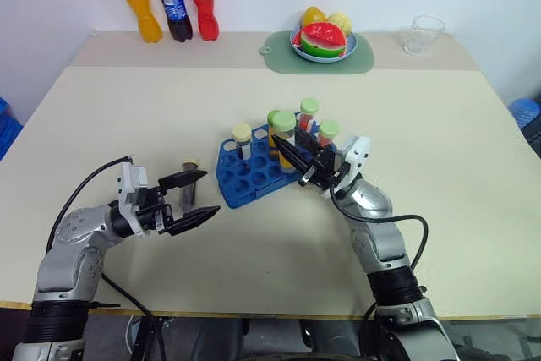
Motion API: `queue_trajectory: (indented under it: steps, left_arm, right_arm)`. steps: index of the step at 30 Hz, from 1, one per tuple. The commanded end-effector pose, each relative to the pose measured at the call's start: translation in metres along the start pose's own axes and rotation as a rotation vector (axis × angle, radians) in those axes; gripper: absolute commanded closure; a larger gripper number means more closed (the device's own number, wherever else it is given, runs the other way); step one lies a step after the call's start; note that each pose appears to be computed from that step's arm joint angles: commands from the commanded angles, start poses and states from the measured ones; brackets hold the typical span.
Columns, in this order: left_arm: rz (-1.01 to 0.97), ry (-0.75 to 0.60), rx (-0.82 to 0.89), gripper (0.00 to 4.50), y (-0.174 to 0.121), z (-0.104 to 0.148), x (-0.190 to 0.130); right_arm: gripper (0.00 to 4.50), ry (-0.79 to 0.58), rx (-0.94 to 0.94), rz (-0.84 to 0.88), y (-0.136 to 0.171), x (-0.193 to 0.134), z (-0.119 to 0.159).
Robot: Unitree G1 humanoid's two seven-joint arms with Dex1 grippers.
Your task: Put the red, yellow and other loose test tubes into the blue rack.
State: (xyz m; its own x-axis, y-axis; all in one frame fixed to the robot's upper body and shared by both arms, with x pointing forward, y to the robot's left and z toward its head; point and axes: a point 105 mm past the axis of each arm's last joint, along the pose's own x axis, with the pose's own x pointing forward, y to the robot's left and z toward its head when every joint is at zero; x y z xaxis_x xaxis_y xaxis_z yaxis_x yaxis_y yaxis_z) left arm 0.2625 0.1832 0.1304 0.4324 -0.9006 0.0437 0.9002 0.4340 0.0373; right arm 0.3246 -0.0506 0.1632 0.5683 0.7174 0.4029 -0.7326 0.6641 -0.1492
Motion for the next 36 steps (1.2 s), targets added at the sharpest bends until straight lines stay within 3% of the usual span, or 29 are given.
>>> queue_trajectory:
  steps: [1, 12, 21, 28, 29, 36]
  left_arm:
    - [0.007, -0.035, 0.044, 0.0, -0.001, 0.012, -0.002]
    - [0.02, -0.04, 0.049, 0.0, -0.002, 0.013, -0.002]
    - [0.063, -0.095, 0.025, 0.0, 0.0, 0.017, -0.002]
    - [0.124, -0.13, 0.027, 0.0, 0.005, 0.023, -0.004]
    - [0.149, -0.138, 0.034, 0.0, 0.008, 0.024, -0.004]
    - [0.338, -0.311, 0.019, 0.0, 0.028, 0.058, -0.007]
  right_arm:
    - [3.7, -0.041, -0.039, -0.016, -0.005, 0.005, 0.005]
    - [3.7, -0.025, -0.043, -0.036, -0.012, 0.002, -0.007]
    - [3.7, -0.019, 0.012, 0.007, 0.003, 0.002, -0.021]
    - [0.28, -0.009, -0.144, 0.015, -0.002, -0.004, -0.021]
    - [0.08, -0.003, -0.155, 0.024, -0.002, -0.005, -0.021]
    - [0.08, 0.08, -0.248, 0.105, -0.007, -0.027, -0.014]
